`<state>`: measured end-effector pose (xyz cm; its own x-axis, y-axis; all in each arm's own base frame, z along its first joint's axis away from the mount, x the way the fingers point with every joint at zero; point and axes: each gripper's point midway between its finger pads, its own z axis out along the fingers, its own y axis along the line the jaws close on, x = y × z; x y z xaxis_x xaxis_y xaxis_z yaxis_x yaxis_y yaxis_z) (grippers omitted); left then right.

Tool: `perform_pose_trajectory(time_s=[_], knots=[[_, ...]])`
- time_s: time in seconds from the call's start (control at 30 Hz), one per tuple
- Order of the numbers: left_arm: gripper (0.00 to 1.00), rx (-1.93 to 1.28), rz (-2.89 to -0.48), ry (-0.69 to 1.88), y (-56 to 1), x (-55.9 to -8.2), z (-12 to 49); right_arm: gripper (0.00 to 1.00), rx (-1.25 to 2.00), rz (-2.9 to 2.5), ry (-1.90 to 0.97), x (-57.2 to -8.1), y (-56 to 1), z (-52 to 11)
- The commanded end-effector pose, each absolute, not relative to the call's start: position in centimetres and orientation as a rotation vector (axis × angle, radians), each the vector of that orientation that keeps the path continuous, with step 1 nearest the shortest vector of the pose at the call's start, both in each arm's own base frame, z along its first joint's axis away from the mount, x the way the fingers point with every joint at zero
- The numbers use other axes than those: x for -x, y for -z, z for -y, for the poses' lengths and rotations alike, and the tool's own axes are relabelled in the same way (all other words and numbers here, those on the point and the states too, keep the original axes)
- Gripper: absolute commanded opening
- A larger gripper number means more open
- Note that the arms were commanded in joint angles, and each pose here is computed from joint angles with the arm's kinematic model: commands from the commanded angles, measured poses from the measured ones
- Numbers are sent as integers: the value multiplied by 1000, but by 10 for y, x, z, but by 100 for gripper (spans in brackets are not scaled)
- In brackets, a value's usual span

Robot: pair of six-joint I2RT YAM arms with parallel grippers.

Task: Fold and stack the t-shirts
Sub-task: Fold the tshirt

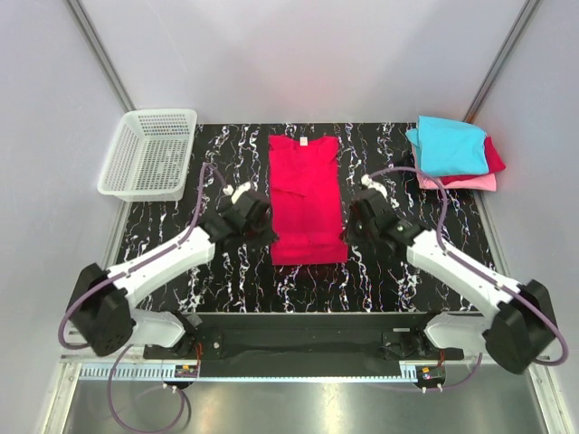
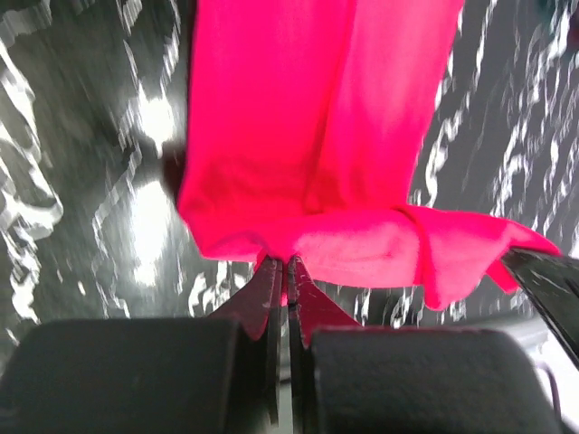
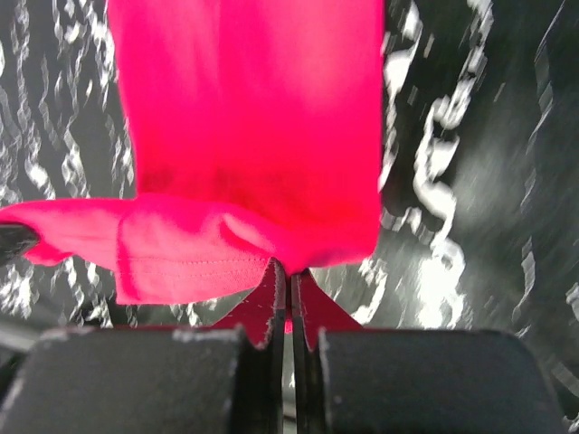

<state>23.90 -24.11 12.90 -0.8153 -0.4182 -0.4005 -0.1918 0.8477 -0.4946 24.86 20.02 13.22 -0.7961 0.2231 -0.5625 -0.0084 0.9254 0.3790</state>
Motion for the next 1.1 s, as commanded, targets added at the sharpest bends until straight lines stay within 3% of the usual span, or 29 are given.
perform_pose_trajectory(time_s=[0.0,0.53,0.57,0.63,0.77,1.0,1.07], knots=[[0,418,-2460,533,-141,-279,239,0,-45,-2402,-420,-288,-145,-198],[0,457,-2499,489,-92,-436,244,0,11,-2377,-479,-462,-112,-222],[0,441,-2499,500,-84,-444,246,3,12,-2394,-475,-468,-102,-222],[0,376,-2476,504,-87,-462,246,18,9,-2372,-470,-483,-108,-220],[1,262,-2343,575,-100,-494,248,31,20,-2358,-451,-498,-107,-214],[20,323,-2042,819,-141,-502,231,37,8,-2320,-479,-506,-114,-208],[33,319,-1943,944,-158,-506,231,37,4,-2329,-495,-504,-112,-208]])
